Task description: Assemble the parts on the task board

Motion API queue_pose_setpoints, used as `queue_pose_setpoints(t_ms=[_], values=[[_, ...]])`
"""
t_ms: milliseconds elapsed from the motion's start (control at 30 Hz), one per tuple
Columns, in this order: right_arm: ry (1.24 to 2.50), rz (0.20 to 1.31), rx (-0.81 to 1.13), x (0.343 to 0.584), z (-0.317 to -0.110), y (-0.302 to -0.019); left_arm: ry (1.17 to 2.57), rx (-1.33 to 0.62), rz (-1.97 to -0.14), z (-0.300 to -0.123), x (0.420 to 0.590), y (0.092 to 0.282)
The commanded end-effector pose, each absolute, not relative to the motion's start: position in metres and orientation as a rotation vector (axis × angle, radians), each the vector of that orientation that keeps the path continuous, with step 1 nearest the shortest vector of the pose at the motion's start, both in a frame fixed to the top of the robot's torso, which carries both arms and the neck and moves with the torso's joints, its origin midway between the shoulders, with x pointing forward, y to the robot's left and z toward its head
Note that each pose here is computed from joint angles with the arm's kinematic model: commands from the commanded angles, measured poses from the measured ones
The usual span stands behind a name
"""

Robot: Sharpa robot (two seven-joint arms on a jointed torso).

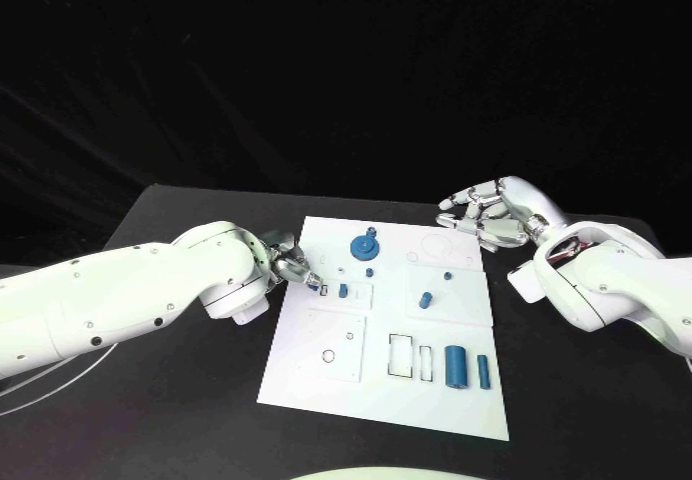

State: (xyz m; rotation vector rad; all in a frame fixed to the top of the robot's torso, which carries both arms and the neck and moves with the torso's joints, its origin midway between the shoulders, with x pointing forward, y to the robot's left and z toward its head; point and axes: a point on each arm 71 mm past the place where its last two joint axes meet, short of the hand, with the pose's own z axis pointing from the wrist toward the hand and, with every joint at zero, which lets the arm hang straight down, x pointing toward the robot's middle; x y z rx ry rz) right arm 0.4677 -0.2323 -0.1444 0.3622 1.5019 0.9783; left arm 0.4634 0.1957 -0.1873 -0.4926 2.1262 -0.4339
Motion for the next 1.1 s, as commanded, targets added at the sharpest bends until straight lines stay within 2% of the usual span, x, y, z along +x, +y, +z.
queue_pose_setpoints(t_ms=[33,233,467,867,1100], values=[[1.506,0.987,0.349,0.467,-0.145,-0.231,2.043,-0.564,-0.508,-0.182,0.463,0.195],[1.506,0.986,0.35,0.467,-0.145,-0.232,1.986,-0.547,-0.523,-0.18,0.459,0.197],[1.507,0.983,0.352,0.467,-0.145,-0.233,1.929,-0.505,-0.535,-0.189,0.449,0.197],[1.508,0.983,0.352,0.467,-0.145,-0.234,1.894,-0.463,-0.512,-0.206,0.445,0.196],[1.508,0.984,0.353,0.467,-0.145,-0.234,1.921,-0.457,-0.485,-0.212,0.445,0.193]])
